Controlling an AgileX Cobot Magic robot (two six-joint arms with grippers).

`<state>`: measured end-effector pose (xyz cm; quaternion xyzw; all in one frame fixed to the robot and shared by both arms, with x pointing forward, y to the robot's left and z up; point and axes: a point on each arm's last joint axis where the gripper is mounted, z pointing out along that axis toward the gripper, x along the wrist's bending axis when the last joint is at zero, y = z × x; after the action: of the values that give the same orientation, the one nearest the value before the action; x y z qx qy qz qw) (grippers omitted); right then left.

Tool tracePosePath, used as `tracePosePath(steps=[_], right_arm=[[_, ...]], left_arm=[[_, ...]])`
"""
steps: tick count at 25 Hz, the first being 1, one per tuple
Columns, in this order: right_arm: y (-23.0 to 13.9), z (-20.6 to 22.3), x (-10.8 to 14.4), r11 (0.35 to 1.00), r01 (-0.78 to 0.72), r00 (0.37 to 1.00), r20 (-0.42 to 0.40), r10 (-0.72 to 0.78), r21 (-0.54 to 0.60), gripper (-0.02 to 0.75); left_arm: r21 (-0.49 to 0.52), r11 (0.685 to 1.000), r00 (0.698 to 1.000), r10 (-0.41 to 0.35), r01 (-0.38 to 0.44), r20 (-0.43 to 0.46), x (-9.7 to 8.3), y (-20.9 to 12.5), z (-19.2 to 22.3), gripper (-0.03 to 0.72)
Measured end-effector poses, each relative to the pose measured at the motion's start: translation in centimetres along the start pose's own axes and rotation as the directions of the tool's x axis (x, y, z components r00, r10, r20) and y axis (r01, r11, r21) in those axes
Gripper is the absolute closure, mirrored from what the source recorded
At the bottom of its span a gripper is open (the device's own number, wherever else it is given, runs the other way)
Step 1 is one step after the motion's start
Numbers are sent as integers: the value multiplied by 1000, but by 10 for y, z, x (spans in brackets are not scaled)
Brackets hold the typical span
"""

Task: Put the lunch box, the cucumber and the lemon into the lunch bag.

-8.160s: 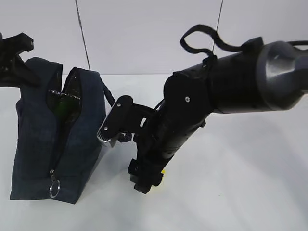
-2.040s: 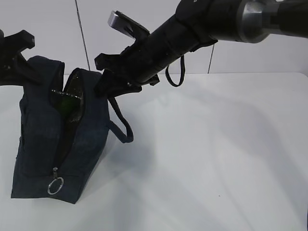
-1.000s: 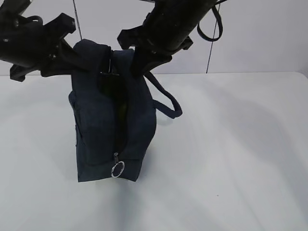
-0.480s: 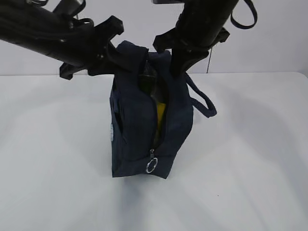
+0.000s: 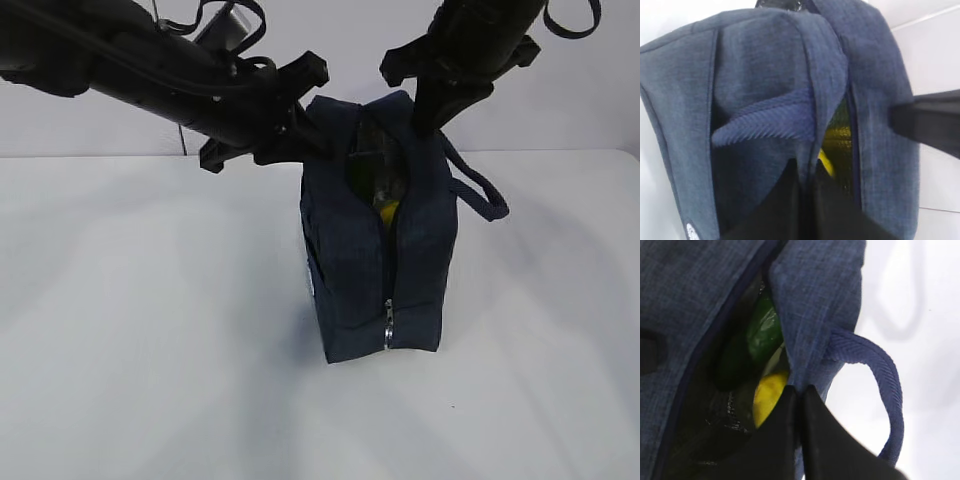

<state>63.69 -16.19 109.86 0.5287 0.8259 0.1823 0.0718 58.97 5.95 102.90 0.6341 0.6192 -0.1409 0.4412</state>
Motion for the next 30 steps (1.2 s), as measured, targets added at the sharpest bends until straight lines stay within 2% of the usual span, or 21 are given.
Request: tracePosePath(steps=[11,13,18,20,24,28,30], right_arm=[[0,6,-1,1000,2,1000,-1,-2,13,722],[0,6,-1,1000,2,1000,-1,-2,13,681],[0,6,-1,1000,3,1000,-2,-3,11,444],[0,6,-1,1000,4,1000,0,-4,11,379],[0,6,-2,1000,6,1000,6,-6,12,335],[0,6,-2,1000,6,1000,8,-7,12,328],[0,6,-2,1000,6,1000,8,-7,12,328]], left_arm=[[-16,1000,1000,-2,2,-3,1,4,5,685],[-17,1000,1000,-2,2,-4,1,4,5,656],[-21,1000,1000,-4,4,-1,1,5,5,494],[-21,1000,1000,-2,2,-2,1,5,5,431],[-16,999,999,33,-33,-24,3,5,5,348],[12,999,999,42,-41,-33,9,8,-3,331],[8,998,998,61,-60,-29,6,12,-15,330]])
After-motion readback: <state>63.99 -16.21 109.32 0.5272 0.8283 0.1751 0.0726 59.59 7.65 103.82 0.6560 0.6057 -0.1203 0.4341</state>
